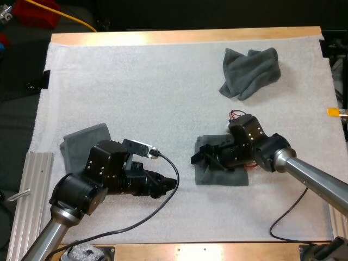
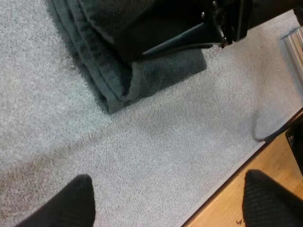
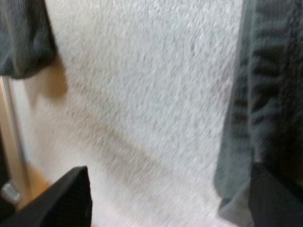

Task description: Pick towel from pile, fold and stack

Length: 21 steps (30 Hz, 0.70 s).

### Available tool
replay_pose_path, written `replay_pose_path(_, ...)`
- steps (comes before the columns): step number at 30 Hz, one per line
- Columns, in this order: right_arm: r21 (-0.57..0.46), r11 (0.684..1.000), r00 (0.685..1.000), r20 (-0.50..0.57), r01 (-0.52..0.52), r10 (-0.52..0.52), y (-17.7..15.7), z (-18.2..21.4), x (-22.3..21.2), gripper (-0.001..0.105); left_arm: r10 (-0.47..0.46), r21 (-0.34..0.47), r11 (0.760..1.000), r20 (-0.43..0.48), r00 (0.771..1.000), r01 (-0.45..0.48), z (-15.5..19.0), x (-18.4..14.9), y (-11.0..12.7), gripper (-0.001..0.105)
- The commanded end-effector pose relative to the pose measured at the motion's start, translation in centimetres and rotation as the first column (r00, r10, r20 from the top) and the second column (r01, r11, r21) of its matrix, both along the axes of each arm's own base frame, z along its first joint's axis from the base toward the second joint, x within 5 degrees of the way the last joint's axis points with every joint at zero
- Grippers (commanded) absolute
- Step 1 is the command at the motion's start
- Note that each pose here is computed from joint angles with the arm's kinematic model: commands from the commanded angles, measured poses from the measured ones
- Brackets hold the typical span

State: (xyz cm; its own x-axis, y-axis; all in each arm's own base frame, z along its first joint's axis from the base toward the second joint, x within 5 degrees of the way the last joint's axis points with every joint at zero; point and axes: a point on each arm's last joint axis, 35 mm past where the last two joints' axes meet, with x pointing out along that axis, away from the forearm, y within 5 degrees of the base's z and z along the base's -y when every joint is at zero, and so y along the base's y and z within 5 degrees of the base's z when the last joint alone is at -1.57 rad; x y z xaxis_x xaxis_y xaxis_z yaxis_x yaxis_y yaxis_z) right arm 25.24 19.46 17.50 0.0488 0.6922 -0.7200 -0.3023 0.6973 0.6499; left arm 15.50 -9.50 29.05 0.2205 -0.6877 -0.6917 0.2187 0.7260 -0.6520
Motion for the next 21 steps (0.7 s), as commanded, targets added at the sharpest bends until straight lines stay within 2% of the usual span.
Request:
replay_pose_path(1, -0.019, 1.0, 1.0, 0.02, 0.012, -0.012, -0.2, 0.6, -0.3, 0.067, -0.01, -0.008, 1.0, 0.013, 1.0, 0.01, 0.3, -0.1, 0.0, 0.063)
replay_pose_path(5, -0.12, 0.991, 0.992, 0.116, 0.052, -0.038, -1.2, 2.3, -0.9, 0.067, -0.01, -0.009, 1.0, 0.015, 1.0, 0.01, 0.3, -0.1, 0.0, 0.063)
replay_pose_path(11, -0.207, 0.975, 0.977, 0.209, 0.08, -0.036, -2.8, 5.3, -2.7, 0.067, -0.009, -0.032, 0.999, 0.065, 0.998, 0.011, 0.7, 0.3, -0.2, 0.063)
replay_pose_path(16, -0.216, 0.972, 0.969, 0.243, 0.095, -0.041, -3.9, 7.4, -4.1, 0.067, -0.007, -0.055, 0.998, 0.114, 0.993, 0.013, 1.1, 0.7, -0.4, 0.063)
replay_pose_path(21, -0.216, 0.972, 0.962, 0.272, 0.092, -0.031, -5.0, 9.2, -5.5, 0.067, 0.0, -0.066, 0.998, 0.124, 0.992, 0.008, 1.1, 1.0, -0.6, 0.066)
